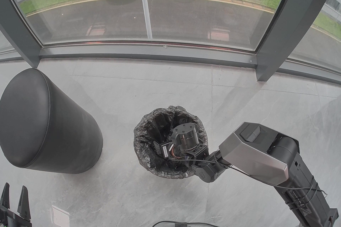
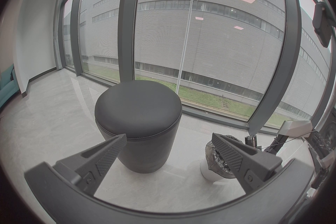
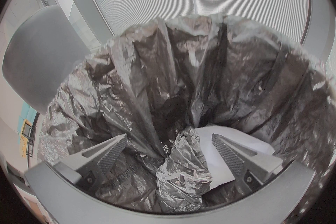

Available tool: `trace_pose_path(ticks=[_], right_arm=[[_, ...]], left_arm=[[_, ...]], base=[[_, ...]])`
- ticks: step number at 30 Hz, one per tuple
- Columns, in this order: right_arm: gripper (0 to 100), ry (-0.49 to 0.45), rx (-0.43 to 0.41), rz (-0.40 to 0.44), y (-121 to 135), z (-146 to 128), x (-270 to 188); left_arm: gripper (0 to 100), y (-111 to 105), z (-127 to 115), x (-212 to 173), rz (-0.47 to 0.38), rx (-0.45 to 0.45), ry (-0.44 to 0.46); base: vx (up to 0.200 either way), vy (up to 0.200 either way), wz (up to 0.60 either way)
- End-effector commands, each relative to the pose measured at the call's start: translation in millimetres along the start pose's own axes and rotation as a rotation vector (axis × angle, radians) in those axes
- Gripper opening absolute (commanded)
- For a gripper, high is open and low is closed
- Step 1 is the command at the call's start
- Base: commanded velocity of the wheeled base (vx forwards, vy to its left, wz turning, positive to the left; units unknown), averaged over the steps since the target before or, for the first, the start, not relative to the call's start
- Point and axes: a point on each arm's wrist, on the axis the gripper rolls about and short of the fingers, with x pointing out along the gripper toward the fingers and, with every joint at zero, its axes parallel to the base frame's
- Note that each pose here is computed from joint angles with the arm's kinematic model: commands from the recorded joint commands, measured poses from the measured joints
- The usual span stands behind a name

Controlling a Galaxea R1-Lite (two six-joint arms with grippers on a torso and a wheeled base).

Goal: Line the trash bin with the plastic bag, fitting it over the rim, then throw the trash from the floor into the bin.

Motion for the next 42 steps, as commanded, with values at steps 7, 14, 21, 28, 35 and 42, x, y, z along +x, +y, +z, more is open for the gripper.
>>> trace_pose_path(ticks=[7,14,21,28,35,42], right_arm=[[100,-0.052,-0.002,0.046,11,58,-72],[100,-0.104,0.002,0.087,14,90,-119],[100,-0.181,0.025,0.086,4,124,-160],[100,-0.297,0.062,0.098,-6,163,-203],[100,-0.345,0.073,0.096,-15,174,-235],[100,-0.401,0.072,0.015,-50,184,-269]], left_arm=[[100,1,-3,0,-0.003,0.029,-0.017],[100,1,-3,0,-0.001,0.138,-0.016],[100,0,-4,0,-0.02,0.151,-0.004],[100,-1,-5,0,-0.073,0.153,0.015],[100,0,-13,-1,-0.119,0.227,0.095],[100,0,-13,-1,-0.117,0.216,0.091]], base=[[0.0,0.0,0.0],[0.0,0.0,0.0],[0.0,0.0,0.0],[0.0,0.0,0.0],[0.0,0.0,0.0],[0.0,0.0,0.0]])
